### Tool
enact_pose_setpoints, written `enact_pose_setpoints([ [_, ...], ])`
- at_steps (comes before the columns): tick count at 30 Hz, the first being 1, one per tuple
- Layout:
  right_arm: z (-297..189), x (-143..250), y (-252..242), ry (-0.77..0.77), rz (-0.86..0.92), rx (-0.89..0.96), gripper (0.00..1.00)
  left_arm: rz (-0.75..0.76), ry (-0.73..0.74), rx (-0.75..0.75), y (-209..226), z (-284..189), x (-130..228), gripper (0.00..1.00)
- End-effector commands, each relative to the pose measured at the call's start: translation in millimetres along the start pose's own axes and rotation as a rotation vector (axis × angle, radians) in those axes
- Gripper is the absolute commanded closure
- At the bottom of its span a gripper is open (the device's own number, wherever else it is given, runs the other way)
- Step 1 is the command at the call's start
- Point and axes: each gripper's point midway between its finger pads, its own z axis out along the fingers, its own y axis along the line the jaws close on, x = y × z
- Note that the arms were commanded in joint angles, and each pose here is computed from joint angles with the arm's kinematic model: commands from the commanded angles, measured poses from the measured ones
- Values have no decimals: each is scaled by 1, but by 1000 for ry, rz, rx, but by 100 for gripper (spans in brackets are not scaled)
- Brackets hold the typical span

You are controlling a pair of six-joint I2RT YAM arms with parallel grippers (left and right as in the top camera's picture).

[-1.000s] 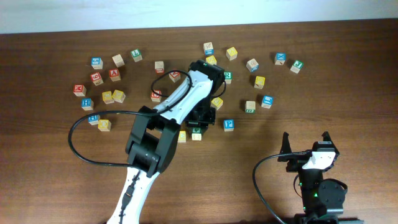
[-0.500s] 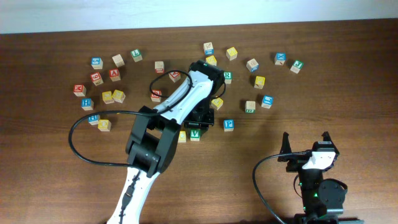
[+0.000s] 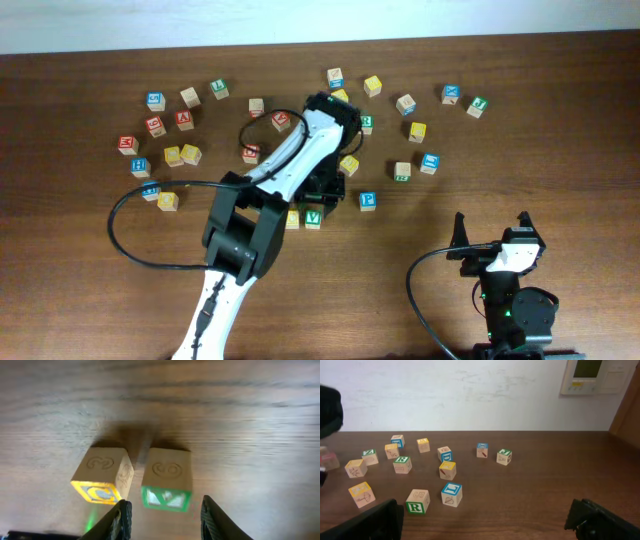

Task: Spell out CVPR

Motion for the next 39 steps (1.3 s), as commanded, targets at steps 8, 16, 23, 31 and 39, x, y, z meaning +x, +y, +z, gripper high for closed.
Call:
enact_pose_setpoints([
  [8, 0, 3, -2, 6, 5, 8, 2, -82, -386, 242, 79, -157, -11, 60],
  [16, 0, 3, -2, 6, 5, 8, 2, -487, -465, 219, 269, -166, -10, 1],
  [23, 0, 3, -2, 6, 5, 8, 2, -661, -478, 238, 335, -151, -13, 1],
  [31, -25, -61, 73, -156, 419, -498, 2, -654, -418, 244, 332, -129, -30, 1],
  [39, -108, -207, 70, -733, 266, -591, 2, -656, -417, 244, 333, -128, -29, 1],
])
